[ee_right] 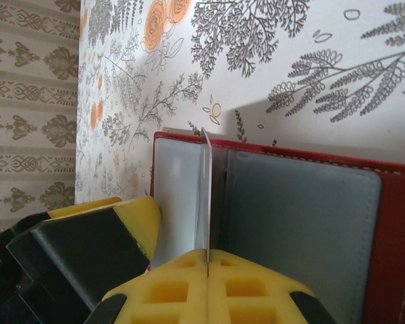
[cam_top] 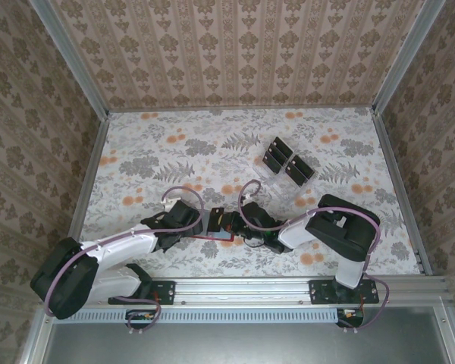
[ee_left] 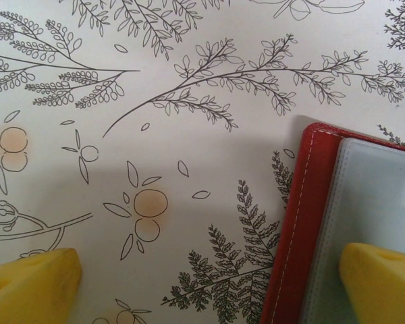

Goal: Put the credit cards into the card holder

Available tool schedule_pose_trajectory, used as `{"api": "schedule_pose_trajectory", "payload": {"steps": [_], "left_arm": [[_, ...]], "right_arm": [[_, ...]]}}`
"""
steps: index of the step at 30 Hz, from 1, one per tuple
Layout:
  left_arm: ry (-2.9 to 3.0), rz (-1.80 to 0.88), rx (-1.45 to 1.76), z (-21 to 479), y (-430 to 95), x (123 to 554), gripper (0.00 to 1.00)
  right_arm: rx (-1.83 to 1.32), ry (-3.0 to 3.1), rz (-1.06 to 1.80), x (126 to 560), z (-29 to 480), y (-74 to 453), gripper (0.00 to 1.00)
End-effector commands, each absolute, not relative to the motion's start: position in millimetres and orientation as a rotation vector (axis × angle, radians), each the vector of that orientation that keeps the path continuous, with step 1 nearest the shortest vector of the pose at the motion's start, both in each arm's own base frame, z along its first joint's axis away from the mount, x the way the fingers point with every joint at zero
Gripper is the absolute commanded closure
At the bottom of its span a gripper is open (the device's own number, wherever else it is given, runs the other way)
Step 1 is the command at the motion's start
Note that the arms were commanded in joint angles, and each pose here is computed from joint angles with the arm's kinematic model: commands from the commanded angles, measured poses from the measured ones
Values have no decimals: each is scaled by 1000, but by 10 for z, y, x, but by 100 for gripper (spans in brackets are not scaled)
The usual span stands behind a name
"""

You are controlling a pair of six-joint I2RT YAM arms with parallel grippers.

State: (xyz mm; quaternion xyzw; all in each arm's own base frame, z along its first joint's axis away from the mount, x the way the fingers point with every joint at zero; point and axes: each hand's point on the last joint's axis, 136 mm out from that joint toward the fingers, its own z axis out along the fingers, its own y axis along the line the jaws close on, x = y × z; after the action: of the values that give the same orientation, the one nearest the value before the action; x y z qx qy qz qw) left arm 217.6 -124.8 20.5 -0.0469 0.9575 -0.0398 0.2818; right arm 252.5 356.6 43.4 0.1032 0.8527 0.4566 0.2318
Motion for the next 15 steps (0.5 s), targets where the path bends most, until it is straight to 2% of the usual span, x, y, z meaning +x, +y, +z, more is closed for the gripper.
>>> {"api": "schedule_pose_trajectory", "payload": {"steps": [1, 15], "left_arm": [[2622, -12, -107, 83, -1075, 2008, 0], [2587, -13, -137, 236, -1022, 2016, 0]], "right_arm": [[293, 2393, 1229, 2442, 248, 3524, 100], [341, 2418, 1244, 2411, 50, 3519, 100]]}}
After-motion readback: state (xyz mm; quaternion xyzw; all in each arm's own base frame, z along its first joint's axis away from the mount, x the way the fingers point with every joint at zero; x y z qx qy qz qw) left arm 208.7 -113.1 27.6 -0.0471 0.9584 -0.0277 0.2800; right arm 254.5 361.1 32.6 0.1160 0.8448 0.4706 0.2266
